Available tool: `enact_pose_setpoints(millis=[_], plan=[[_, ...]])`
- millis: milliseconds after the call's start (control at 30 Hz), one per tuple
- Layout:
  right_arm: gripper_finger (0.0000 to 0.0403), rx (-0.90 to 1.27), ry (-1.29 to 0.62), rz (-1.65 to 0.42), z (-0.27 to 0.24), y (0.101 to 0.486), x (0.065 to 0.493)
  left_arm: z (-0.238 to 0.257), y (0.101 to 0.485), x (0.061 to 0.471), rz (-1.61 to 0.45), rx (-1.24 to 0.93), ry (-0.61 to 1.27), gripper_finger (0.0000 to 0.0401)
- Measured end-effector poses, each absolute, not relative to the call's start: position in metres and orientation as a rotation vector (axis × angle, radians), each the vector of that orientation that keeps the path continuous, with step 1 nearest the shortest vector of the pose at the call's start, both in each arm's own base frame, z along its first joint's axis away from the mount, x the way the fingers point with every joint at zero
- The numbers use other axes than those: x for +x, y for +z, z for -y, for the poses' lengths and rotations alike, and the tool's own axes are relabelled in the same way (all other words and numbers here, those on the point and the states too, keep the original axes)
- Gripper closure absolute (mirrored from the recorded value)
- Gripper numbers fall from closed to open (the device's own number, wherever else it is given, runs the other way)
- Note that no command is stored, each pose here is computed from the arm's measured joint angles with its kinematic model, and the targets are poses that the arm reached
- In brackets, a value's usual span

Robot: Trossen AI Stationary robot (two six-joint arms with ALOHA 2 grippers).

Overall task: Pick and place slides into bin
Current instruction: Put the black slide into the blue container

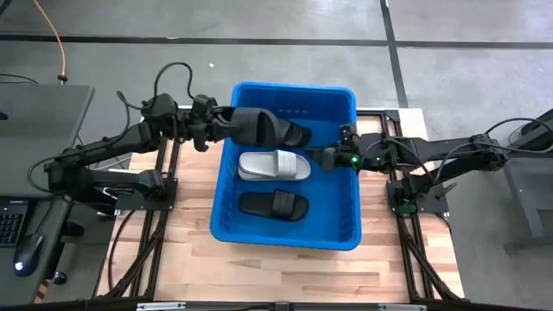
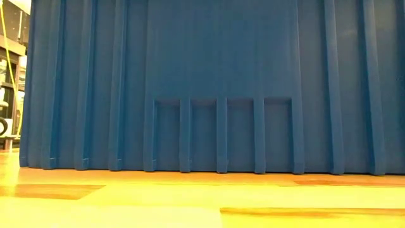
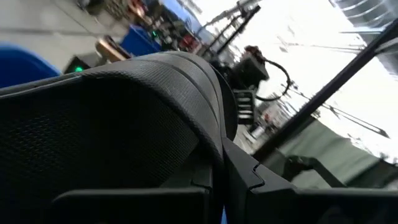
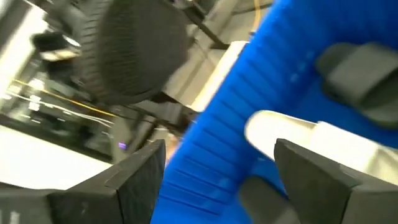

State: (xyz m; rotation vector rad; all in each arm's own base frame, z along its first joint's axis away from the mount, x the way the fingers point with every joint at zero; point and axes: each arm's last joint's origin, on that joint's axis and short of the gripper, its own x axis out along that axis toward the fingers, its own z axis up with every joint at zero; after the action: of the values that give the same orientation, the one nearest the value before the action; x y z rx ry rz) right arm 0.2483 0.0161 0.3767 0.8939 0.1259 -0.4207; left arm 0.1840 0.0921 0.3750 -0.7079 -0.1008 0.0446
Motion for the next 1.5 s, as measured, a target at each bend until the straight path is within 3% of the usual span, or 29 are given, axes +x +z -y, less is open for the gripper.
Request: enact_pose_setpoints(millis=[433,800,1233,1367,1500], plan=[[0.0114,0.615,-0.435,-0.231,-0.016,0.37,0.248,-0.066,0.357,0.21,-0.057,-0.843,-0.002,0.0401],[0.0109,0.569,-0.303,-0.055,-0.035,0.379,0.274,-0.065,0.35,0.219,-0.088,-0.826,0.028,0.0401],[0.011,0.696,-0.289,-0.081,-0.044,0.35,0.311,-0.064,0.341,0.233,-0.118,-0.849,0.014,0.0401],[0.0128,0.751,-0.299,-0.09,-0.045,0.346,0.314,-0.064,0.341,0.233,-0.123,-0.856,0.014,0.0401],[0.0197,0.781,-0.296,-0.086,-0.045,0.347,0.314,-0.064,0.341,0.233,-0.118,-0.852,0.014,0.0401]])
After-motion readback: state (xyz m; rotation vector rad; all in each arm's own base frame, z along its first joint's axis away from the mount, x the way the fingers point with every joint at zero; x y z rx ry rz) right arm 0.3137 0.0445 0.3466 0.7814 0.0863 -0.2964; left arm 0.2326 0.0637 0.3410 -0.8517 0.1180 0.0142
